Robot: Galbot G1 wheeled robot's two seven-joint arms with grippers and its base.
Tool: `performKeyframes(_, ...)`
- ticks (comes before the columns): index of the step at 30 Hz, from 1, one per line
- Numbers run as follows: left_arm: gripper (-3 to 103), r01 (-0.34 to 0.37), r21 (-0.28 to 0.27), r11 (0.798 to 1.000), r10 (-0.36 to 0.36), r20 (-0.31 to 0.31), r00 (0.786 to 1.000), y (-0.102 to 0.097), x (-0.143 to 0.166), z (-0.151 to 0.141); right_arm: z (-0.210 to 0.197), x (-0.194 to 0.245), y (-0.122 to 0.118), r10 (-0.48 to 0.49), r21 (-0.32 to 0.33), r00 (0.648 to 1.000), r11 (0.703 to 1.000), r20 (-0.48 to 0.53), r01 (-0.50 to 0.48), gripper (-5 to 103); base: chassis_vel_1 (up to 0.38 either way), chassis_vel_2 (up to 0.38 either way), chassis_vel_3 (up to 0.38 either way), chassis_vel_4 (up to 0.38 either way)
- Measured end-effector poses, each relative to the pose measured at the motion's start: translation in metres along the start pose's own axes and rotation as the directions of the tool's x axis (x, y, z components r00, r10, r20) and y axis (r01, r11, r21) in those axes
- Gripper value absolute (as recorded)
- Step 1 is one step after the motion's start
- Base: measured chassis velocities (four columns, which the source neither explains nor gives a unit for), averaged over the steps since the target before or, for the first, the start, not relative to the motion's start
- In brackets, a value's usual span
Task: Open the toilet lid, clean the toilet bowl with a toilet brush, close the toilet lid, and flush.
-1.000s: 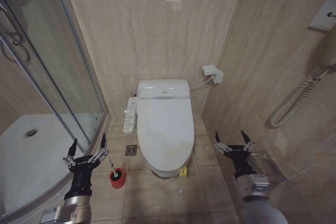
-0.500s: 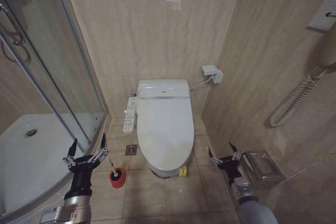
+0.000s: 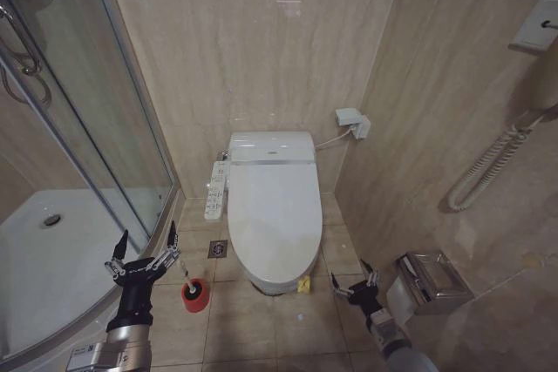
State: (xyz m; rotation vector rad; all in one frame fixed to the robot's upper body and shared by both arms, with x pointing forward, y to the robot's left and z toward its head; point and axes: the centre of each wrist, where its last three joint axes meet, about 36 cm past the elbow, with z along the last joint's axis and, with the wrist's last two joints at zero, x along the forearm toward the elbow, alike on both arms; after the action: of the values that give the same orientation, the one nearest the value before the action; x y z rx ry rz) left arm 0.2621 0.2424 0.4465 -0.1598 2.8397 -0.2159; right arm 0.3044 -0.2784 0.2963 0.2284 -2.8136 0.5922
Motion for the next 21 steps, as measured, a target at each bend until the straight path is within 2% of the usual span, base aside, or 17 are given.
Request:
performKeyframes(12, 100, 0.0, 0.0, 1.0, 0.0, 0.0, 1.0, 0.0, 0.0, 0.0, 0.013, 0.002, 0.016, -0.077, 0.012, 0.997, 0.997, -0.015, 0.077, 100, 0.0, 0.0, 0.0, 0.0)
performKeyframes(14, 100, 0.0, 0.0, 1.0, 0.0, 0.0, 1.0, 0.0, 0.0, 0.0, 0.019, 0.003, 0.031, -0.124, 0.007, 0.992, 0.992, -0.02, 0.124, 100, 0.0, 0.0, 0.0, 0.0)
performKeyframes(21, 100, 0.0, 0.0, 1.0, 0.0, 0.0, 1.0, 0.0, 0.0, 0.0, 0.023, -0.009, 0.05, -0.148, -0.001, 0.989, 0.989, -0.022, 0.148, 100, 0.0, 0.0, 0.0, 0.0)
